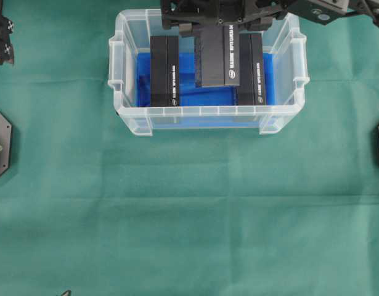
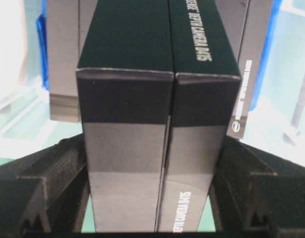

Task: Take out the box from the case.
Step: 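Close the right gripper on the middle box and lift it up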

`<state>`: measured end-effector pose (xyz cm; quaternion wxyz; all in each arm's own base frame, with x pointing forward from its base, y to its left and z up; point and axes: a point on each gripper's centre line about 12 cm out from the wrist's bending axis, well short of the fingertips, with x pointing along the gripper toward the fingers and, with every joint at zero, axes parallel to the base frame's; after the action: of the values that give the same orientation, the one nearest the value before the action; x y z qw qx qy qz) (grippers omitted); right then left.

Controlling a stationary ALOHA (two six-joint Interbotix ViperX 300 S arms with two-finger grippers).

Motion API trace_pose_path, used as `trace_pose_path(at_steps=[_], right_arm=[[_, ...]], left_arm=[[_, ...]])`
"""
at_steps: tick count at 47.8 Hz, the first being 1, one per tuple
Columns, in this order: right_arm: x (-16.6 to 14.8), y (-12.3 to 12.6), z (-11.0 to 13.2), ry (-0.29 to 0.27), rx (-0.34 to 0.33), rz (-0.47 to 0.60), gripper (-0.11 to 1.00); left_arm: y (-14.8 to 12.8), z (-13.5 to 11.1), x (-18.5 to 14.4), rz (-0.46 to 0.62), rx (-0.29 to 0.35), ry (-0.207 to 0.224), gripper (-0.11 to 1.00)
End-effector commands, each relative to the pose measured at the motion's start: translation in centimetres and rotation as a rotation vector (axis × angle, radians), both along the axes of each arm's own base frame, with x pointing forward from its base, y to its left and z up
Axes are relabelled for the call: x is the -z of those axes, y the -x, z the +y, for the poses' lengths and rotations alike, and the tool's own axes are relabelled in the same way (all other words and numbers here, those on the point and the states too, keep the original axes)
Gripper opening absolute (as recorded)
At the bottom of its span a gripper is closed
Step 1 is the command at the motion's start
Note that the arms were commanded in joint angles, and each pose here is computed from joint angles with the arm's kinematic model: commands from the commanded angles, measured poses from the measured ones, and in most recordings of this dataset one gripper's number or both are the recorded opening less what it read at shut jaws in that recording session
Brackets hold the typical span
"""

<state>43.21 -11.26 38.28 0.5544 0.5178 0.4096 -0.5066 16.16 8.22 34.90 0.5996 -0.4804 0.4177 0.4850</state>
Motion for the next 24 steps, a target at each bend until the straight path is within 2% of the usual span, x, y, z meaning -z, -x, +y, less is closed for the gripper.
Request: trace_pose_path(at_steps=[1,24], right_arm=[[-3.38,1.51,0.26,0.022,0.0,-0.085,0.66],[-3.38,1.47,0.41,0.02,-0.002,-0.085,0.66]], left_arm=[[-0.06,0.04,-0.67,-0.021,0.0,-0.008,0.86],[-0.06,0.04,-0.67,-0.021,0.0,-0.008,0.86]])
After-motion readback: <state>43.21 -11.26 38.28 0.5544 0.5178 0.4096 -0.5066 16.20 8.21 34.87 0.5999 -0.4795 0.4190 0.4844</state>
